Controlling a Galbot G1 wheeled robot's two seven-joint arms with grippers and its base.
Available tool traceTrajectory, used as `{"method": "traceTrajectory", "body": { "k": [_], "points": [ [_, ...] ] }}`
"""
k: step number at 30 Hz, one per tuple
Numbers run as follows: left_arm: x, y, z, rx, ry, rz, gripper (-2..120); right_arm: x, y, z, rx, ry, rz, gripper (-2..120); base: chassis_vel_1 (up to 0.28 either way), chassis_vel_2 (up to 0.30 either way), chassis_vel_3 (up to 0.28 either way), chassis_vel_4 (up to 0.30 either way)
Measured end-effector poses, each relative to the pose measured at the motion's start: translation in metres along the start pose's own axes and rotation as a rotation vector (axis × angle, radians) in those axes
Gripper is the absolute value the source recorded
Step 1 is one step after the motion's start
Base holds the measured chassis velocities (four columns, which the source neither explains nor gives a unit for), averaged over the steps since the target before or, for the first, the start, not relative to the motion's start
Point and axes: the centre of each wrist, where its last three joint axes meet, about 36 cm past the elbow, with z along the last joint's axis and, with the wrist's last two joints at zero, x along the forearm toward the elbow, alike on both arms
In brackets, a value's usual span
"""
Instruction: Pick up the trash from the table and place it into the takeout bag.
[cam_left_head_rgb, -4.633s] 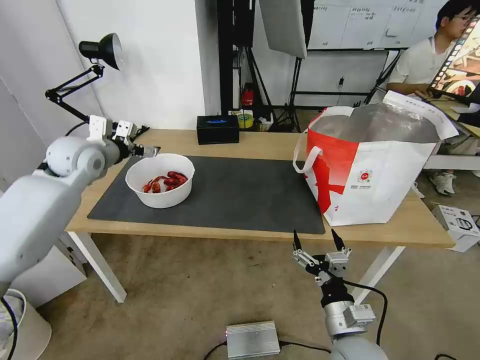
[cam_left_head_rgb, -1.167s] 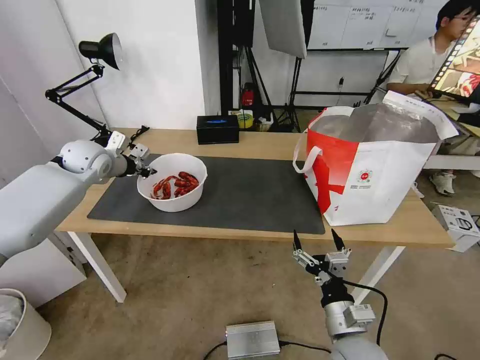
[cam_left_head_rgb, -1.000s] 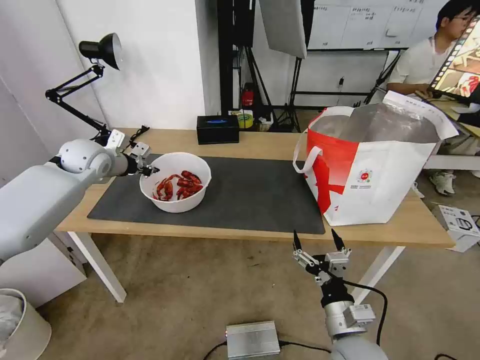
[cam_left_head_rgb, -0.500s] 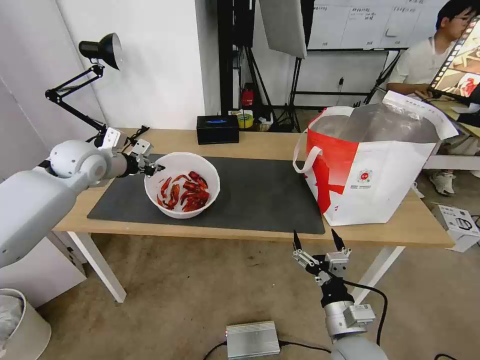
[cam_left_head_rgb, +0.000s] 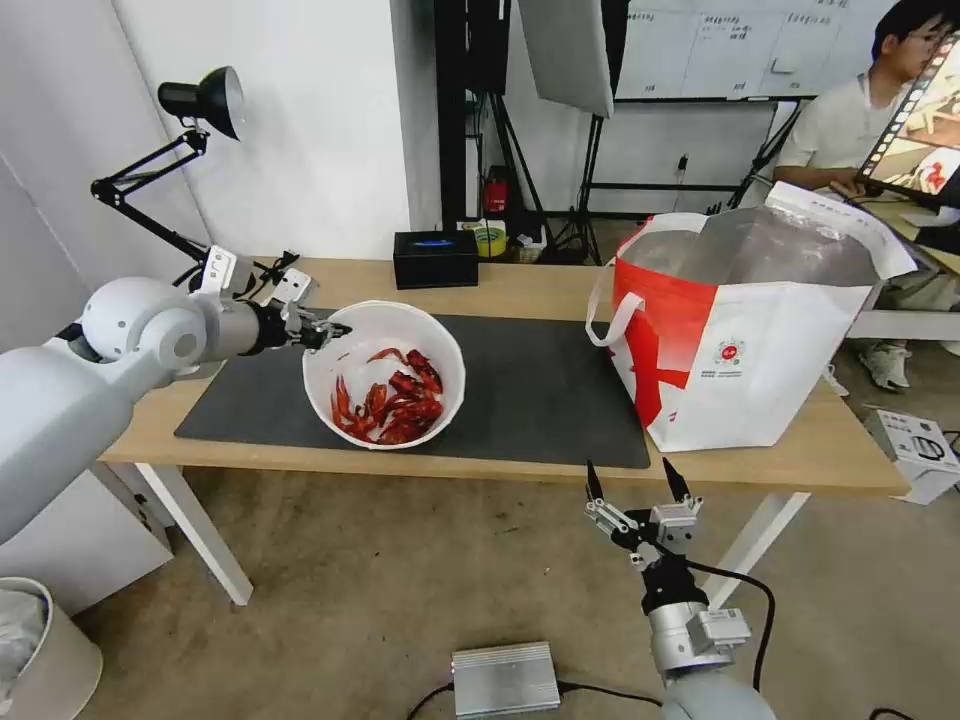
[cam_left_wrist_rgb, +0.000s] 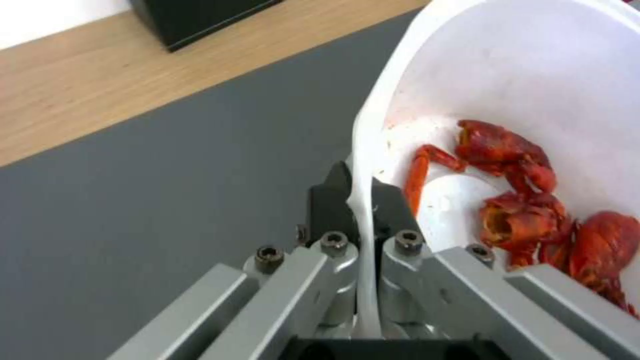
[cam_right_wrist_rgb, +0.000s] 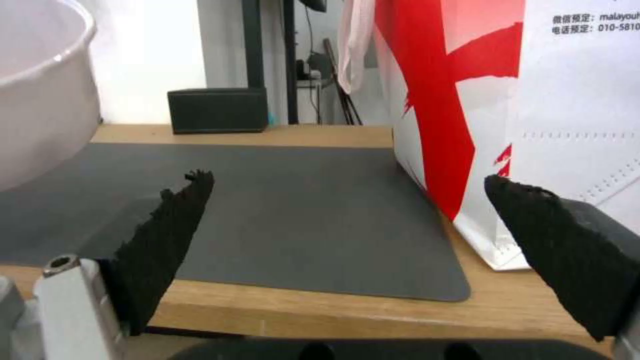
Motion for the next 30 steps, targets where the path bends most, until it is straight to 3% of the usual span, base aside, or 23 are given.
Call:
{"method": "traceTrajectory", "body": {
  "k": [4,8,10,12,14,22,27,29,30],
  "points": [
    [0.002,-0.008,-0.006,-0.007,-0.006,0.018,0,0.0,0.0,0.0,0.0,0.0,0.0,100,0.0,0.0,0.0,0.0],
    [0.008,-0.023,-0.028,-0.038,-0.028,0.058,0,0.0,0.0,0.0,0.0,0.0,0.0,100,0.0,0.0,0.0,0.0],
    [0.009,-0.033,-0.048,-0.063,-0.05,0.088,0,0.0,0.0,0.0,0.0,0.0,0.0,100,0.0,0.0,0.0,0.0],
    [0.009,-0.035,-0.053,-0.069,-0.056,0.094,0,0.0,0.0,0.0,0.0,0.0,0.0,100,0.0,0.0,0.0,0.0],
    [0.003,-0.052,-0.077,-0.096,-0.078,0.141,0,0.0,0.0,0.0,0.0,0.0,0.0,100,0.0,0.0,0.0,0.0],
    [-0.017,-0.083,-0.108,-0.132,-0.097,0.217,0,0.0,0.0,0.0,0.0,0.0,0.0,100,0.0,0.0,0.0,0.0],
    [-0.029,-0.103,-0.134,-0.163,-0.102,0.262,0,0.0,0.0,0.0,0.0,0.0,0.0,100,0.0,0.0,0.0,0.0],
    [-0.032,-0.113,-0.156,-0.184,-0.111,0.284,0,0.0,0.0,0.0,0.0,0.0,0.0,100,0.0,0.0,0.0,0.0],
    [-0.032,-0.113,-0.156,-0.184,-0.111,0.284,0,0.0,0.0,0.0,0.0,0.0,0.0,100,0.0,0.0,0.0,0.0]
  ]
}}
